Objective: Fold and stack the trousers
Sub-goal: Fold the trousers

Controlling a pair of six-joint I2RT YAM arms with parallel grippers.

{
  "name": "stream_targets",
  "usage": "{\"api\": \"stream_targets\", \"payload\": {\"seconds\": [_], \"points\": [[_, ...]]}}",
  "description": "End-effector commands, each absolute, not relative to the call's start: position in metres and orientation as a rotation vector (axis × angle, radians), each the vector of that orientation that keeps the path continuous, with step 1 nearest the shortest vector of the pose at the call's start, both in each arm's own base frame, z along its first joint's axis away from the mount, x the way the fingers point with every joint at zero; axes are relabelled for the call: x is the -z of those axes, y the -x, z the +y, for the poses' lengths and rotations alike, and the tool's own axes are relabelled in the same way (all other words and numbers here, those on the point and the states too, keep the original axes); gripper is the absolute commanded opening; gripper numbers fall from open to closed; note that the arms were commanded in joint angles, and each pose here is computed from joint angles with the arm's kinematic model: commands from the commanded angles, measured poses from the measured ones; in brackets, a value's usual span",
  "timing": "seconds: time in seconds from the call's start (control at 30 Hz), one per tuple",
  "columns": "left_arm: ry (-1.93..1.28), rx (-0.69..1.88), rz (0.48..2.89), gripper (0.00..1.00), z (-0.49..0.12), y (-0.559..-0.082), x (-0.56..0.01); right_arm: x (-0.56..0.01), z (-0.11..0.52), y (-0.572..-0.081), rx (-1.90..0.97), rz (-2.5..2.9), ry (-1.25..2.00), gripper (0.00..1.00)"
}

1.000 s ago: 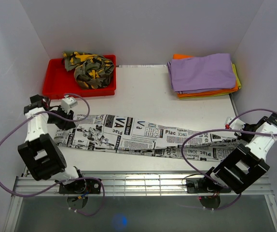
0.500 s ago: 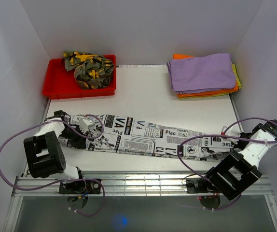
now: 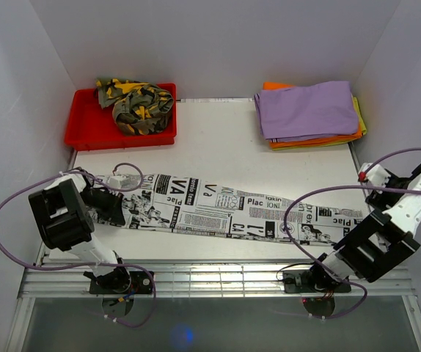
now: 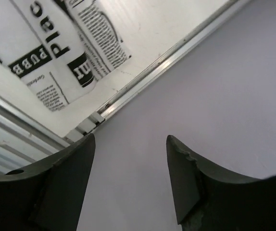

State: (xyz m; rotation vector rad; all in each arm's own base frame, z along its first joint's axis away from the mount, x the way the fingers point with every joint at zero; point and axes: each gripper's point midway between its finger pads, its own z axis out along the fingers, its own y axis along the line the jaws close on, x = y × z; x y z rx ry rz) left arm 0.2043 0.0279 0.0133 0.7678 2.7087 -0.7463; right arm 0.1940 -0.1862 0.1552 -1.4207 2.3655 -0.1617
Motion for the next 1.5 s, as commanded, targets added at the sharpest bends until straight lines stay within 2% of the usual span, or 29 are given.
{"api": "stream_targets", "payload": {"seconds": [0.0,0.13,0.2,0.27,0.4,0.57,0.67,0.73,0.77,0.83,0.9,1.0,1.07,1.17,1.2,1.27,1.3,1.33,1.37,1.47], "points": [[-0.960,0.369,2.790,0.13,0.091,-0.217,0.017,-0.162,-0.166,-0.206,-0.069,2.410,1.094,0.65],[-0.938,0.400,2.789,0.15,0.088,-0.223,0.015,-0.127,-0.157,-0.205,-0.190,2.548,0.892,0.51],[-0.918,0.407,2.796,0.16,0.088,-0.224,0.015,-0.114,-0.155,-0.208,-0.197,2.571,0.829,0.49],[-0.921,0.407,2.797,0.17,0.087,-0.224,0.014,-0.103,-0.151,-0.207,-0.228,2.625,0.758,0.52],[-0.929,0.392,2.800,0.20,0.087,-0.227,0.013,-0.079,-0.154,-0.202,-0.261,2.711,0.690,0.69],[-0.912,0.413,2.793,0.22,0.084,-0.233,0.010,-0.052,-0.154,-0.190,-0.280,2.802,0.737,0.70],[-0.906,0.407,2.783,0.22,0.084,-0.238,0.008,-0.045,-0.137,-0.174,-0.375,2.829,0.834,0.59],[-0.897,0.404,2.775,0.22,0.084,-0.242,0.005,-0.049,-0.124,-0.168,-0.428,2.824,0.899,0.39],[-0.893,0.407,2.770,0.22,0.083,-0.242,0.004,-0.051,-0.119,-0.169,-0.443,2.808,0.918,0.21],[-0.885,0.412,2.764,0.22,0.082,-0.242,0.003,-0.064,-0.108,-0.182,-0.443,2.752,0.932,0.11],[-0.873,0.415,2.757,0.22,0.080,-0.242,0.001,-0.089,-0.098,-0.201,-0.429,2.687,0.932,0.08],[-0.876,0.404,2.740,0.22,0.077,-0.239,-0.004,-0.132,-0.043,-0.223,-0.566,2.538,0.945,0.08],[-0.879,0.406,2.732,0.21,0.075,-0.236,-0.005,-0.163,0.014,-0.237,-0.667,2.398,0.996,0.08],[-0.877,0.407,2.715,0.22,0.072,-0.235,-0.009,-0.171,0.106,-0.229,-0.841,2.248,1.181,0.08],[-0.869,0.407,2.718,0.22,0.071,-0.234,-0.010,-0.172,0.136,-0.235,-0.882,2.236,1.145,0.10],[-0.853,0.413,2.713,0.22,0.069,-0.234,-0.012,-0.170,0.198,-0.211,-1.037,2.159,1.292,0.41],[-0.842,0.421,2.717,0.22,0.068,-0.233,-0.012,-0.176,0.211,-0.208,-1.074,2.105,1.335,0.84],[-0.834,0.429,2.718,0.23,0.067,-0.232,-0.013,-0.174,0.218,-0.207,-1.097,2.111,1.369,0.99],[-0.832,0.422,2.707,0.24,0.066,-0.232,-0.016,-0.191,0.223,-0.218,-1.081,2.068,1.379,0.91],[-0.812,0.419,2.696,0.26,0.063,-0.232,-0.020,-0.199,0.224,-0.231,-1.040,2.049,1.400,0.90]]}}
